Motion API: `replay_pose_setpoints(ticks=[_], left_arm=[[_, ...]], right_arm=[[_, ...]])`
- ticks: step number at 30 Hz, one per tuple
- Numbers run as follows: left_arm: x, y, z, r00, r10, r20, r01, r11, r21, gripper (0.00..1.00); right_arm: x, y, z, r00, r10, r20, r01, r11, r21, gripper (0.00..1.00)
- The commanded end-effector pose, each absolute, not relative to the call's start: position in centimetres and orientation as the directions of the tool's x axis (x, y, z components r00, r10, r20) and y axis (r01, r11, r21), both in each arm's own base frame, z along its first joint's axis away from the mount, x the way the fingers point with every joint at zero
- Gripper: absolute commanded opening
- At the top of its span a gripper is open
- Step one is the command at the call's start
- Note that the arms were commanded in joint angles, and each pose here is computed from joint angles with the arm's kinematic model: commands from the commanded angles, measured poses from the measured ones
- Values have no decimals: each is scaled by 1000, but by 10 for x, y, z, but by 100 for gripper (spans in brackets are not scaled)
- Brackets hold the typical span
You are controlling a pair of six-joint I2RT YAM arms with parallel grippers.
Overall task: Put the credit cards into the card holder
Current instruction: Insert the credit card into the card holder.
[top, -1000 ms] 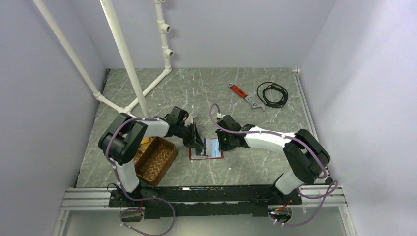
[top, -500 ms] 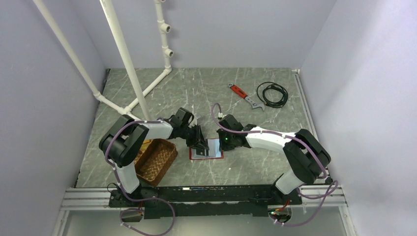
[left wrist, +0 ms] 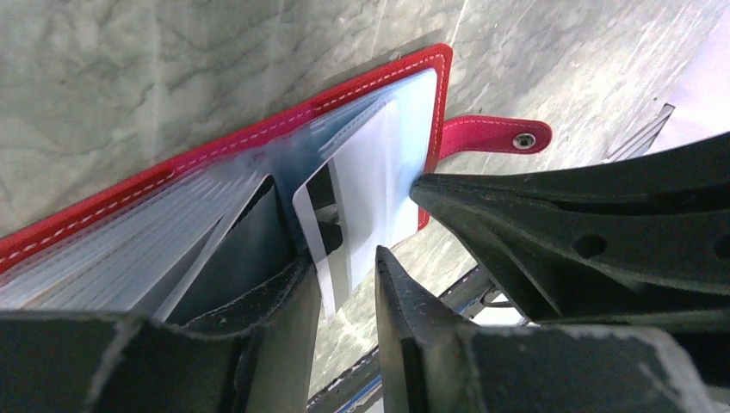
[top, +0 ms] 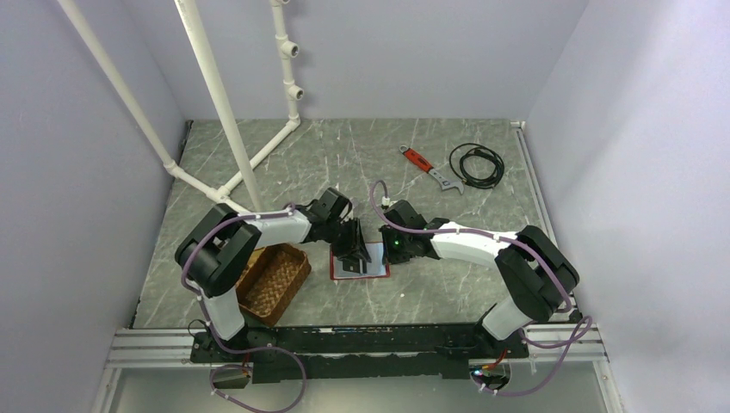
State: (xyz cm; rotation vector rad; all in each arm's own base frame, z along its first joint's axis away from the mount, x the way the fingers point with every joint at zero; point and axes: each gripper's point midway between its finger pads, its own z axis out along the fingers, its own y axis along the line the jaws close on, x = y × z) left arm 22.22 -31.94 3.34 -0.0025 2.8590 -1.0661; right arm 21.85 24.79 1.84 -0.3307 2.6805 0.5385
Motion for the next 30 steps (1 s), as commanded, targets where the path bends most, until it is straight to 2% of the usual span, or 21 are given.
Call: replay_pose_setpoints(ticks=[1, 3, 13, 18, 24, 27, 30], left_arm=[[222, -335, 30, -996, -5, -90, 57, 745, -665, 34], [221, -342, 33, -997, -2, -83, 57, 717, -695, 35], [219, -331, 30, -995, 26, -95, 81, 759, -646, 46], [218, -349, 35, -996, 33, -81, 79, 722, -687, 50], [219, -323, 48, -993, 46, -113, 107, 773, -626, 60], [215, -316, 61, -991, 75, -108, 126, 764, -633, 73], [214, -312, 76, -988, 88, -130, 151, 752, -642, 76]], right_arm=[[211, 251, 10, -913, -142, -384, -293, 882, 370, 0], [210, 251, 11, -922, -116, -368, -273, 871, 409, 0], [213, 248, 14, -930, -77, -359, -249, 851, 462, 0], [212, 249, 15, -937, -61, -345, -235, 840, 489, 0], [218, 243, 22, -932, -59, -358, -242, 838, 490, 0], [221, 240, 30, -926, -66, -372, -259, 829, 495, 0], [222, 242, 41, -916, -78, -394, -288, 812, 508, 0]])
